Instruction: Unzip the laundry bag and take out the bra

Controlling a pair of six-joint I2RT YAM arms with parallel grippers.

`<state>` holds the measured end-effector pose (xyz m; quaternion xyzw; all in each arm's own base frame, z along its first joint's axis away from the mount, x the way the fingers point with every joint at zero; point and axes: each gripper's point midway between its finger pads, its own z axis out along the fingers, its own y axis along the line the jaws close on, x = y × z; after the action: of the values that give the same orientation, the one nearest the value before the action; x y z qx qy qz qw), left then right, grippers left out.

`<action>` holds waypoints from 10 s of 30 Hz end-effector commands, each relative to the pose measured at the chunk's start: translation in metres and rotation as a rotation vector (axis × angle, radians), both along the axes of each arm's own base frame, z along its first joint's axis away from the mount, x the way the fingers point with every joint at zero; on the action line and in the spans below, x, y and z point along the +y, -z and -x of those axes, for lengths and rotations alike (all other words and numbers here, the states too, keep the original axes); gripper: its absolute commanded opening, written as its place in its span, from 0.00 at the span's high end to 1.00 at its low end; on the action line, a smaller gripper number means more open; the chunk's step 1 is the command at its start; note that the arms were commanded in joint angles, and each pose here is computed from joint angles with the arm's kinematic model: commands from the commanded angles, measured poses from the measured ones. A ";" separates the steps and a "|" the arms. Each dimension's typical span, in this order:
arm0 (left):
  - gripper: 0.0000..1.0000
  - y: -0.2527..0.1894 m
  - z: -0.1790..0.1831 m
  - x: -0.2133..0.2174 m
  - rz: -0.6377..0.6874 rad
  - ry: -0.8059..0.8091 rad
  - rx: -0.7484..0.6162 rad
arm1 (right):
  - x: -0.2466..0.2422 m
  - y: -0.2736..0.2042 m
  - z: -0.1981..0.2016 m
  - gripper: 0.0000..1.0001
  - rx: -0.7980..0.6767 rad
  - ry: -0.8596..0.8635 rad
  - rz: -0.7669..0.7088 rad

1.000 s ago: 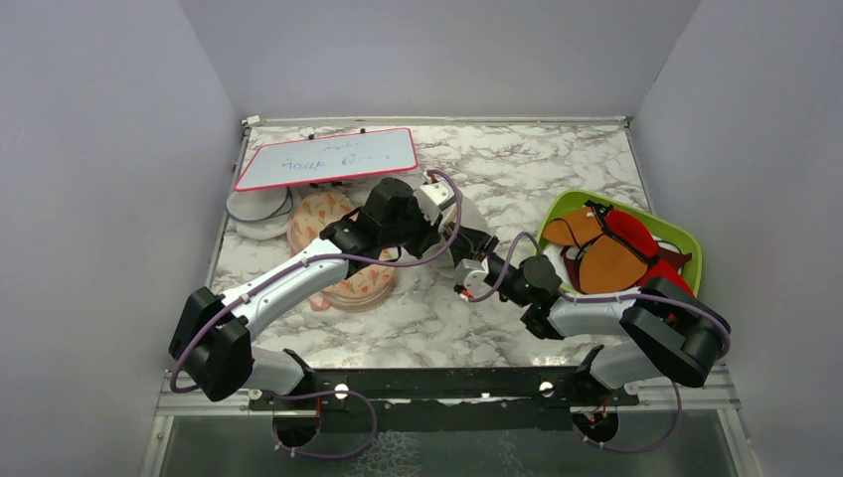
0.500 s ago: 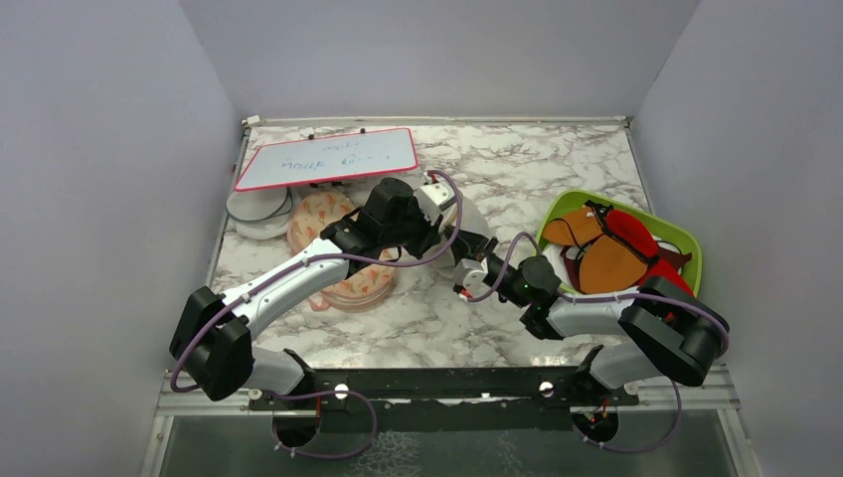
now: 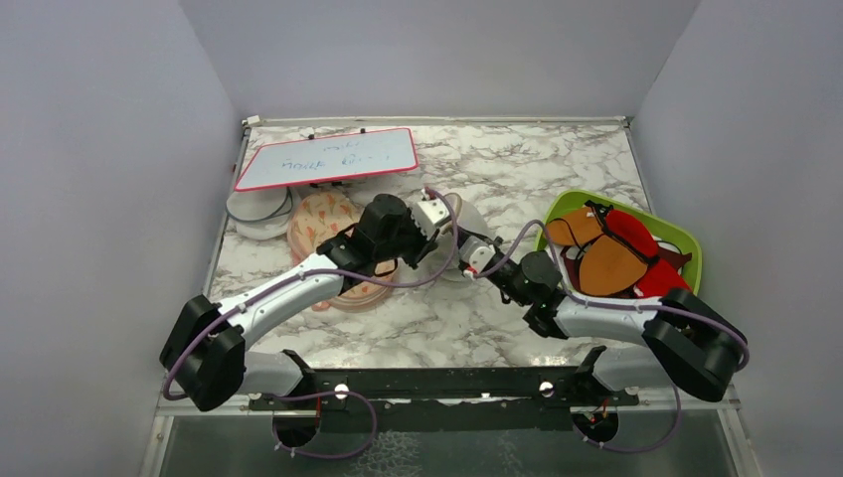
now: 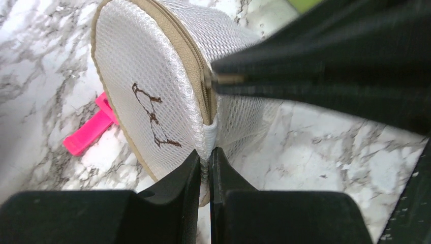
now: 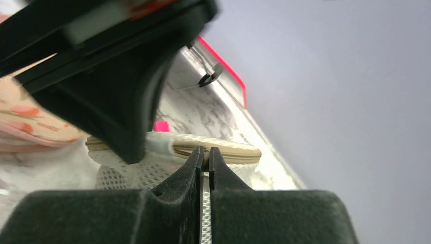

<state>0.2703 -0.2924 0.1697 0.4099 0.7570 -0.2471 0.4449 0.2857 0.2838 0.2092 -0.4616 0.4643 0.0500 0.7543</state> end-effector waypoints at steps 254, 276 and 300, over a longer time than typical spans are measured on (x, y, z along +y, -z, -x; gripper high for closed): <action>1.00 -0.051 0.026 0.018 -0.052 -0.069 -0.552 | 0.013 -0.041 0.044 0.99 1.120 -0.270 -0.414; 0.84 -0.061 0.026 0.022 -0.039 -0.084 -0.581 | -0.029 -0.027 0.022 0.99 1.227 -0.372 -0.469; 0.80 -0.061 0.026 0.024 -0.048 -0.098 -0.584 | 0.012 -0.051 0.053 0.99 1.190 -0.416 -0.416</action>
<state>0.2436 -0.2678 0.2068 0.4563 0.6349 -0.0737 0.6191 0.2260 0.2979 0.2446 -0.2889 0.6929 0.5384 0.3829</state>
